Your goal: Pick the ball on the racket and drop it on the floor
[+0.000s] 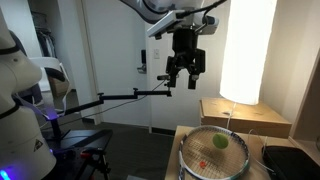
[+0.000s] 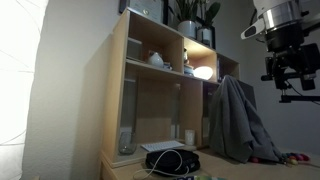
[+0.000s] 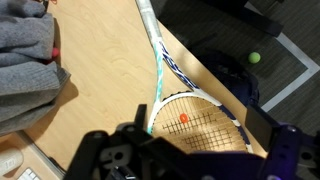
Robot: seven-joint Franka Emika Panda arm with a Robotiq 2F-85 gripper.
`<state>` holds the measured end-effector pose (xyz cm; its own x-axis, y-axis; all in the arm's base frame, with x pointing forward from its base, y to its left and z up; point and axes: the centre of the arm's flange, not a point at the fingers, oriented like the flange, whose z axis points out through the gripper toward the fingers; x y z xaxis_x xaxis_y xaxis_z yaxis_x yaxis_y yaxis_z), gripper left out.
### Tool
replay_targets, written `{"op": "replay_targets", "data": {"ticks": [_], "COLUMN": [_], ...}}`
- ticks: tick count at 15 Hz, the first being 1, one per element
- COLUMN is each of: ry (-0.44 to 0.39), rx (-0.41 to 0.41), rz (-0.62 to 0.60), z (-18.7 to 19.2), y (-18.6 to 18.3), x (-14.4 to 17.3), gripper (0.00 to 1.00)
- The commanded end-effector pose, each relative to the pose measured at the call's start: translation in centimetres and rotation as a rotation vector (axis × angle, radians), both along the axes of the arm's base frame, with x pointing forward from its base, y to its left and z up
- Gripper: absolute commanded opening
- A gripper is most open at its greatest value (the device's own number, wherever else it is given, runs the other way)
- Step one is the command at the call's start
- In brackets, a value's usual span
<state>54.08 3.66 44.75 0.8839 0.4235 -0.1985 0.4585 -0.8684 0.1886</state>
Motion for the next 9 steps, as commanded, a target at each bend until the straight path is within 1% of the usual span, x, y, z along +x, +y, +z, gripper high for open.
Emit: {"op": "replay_targets", "data": {"ticks": [1,4,6,7,9], "ry": [0.0,0.005,0.008,0.004,-0.005], "rx": [0.0,-0.018,-0.024,-0.004,0.011], "rz": [0.0,0.026,0.058,0.085,0.14], "z": [0.0,-0.2,0.0,0.2,0.4], "y": [0.0,0.8,2.1,2.8,4.5], "x": [0.0,0.8,1.8,2.1,3.0], "gripper": [1.0,1.0,1.0,1.0,1.0]}}
